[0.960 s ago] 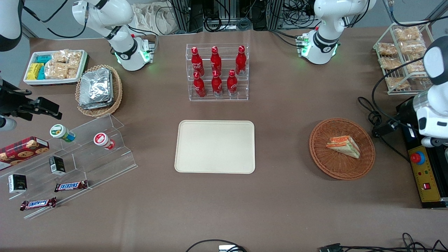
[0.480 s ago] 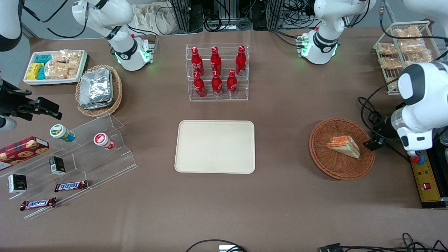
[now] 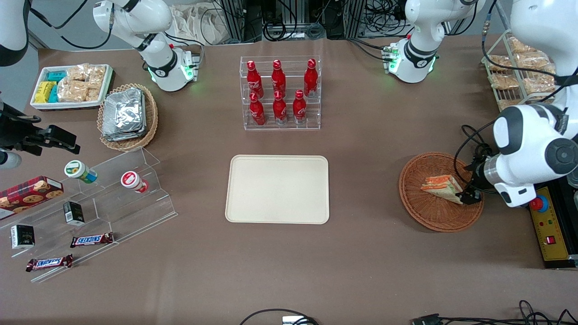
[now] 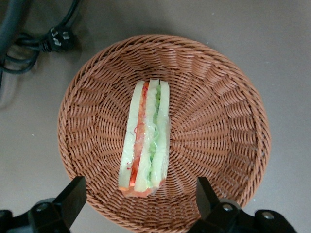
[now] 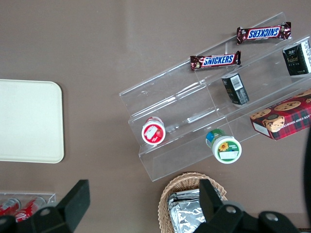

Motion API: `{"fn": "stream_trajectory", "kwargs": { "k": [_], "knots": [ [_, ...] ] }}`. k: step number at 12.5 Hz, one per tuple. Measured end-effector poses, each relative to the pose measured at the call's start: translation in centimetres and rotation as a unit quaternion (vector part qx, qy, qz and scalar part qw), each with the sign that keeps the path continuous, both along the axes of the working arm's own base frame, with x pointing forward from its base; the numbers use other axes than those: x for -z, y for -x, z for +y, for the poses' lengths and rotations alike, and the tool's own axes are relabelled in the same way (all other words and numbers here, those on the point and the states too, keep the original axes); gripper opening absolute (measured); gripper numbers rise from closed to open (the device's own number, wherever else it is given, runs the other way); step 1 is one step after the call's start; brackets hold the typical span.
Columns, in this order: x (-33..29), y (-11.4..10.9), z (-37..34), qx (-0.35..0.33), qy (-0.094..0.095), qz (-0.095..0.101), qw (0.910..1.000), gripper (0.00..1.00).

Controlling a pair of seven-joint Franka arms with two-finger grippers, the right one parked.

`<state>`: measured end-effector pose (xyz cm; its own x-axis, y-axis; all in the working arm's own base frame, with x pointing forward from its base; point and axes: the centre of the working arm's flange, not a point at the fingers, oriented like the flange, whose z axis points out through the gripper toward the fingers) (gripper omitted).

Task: Place sandwich from basket to tray
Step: 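Close the left gripper on the wrapped sandwich, then lift the sandwich out of the basket with the left gripper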

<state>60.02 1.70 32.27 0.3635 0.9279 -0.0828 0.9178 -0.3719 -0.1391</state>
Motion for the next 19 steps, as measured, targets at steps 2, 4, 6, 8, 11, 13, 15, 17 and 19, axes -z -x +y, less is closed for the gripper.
{"fn": "stream_trajectory", "kwargs": {
  "k": [2,4,6,8,11,13,15,17,19],
  "knots": [
    [1.1,-0.1,0.0,-0.018,-0.002,0.003,0.9998,1.0],
    [1.8,-0.2,0.0,-0.026,-0.002,0.005,0.9996,1.0],
    [2.5,-0.2,0.0,-0.031,-0.003,0.011,0.9994,1.0],
    [3.3,-0.1,-0.3,-0.029,-0.002,0.018,0.9994,1.0],
    [5.2,0.0,-2.2,-0.014,-0.001,0.033,0.9993,1.0],
    [6.0,0.1,-3.2,-0.007,-0.001,0.039,0.9992,1.0],
    [6.3,0.1,-3.1,-0.008,-0.001,0.04,0.9992,1.0],
    [6.7,0.1,-2.6,-0.012,-0.002,0.039,0.9991,1.0],
    [7.1,0.0,-2.2,-0.016,-0.002,0.037,0.9992,1.0]
  ]
}}
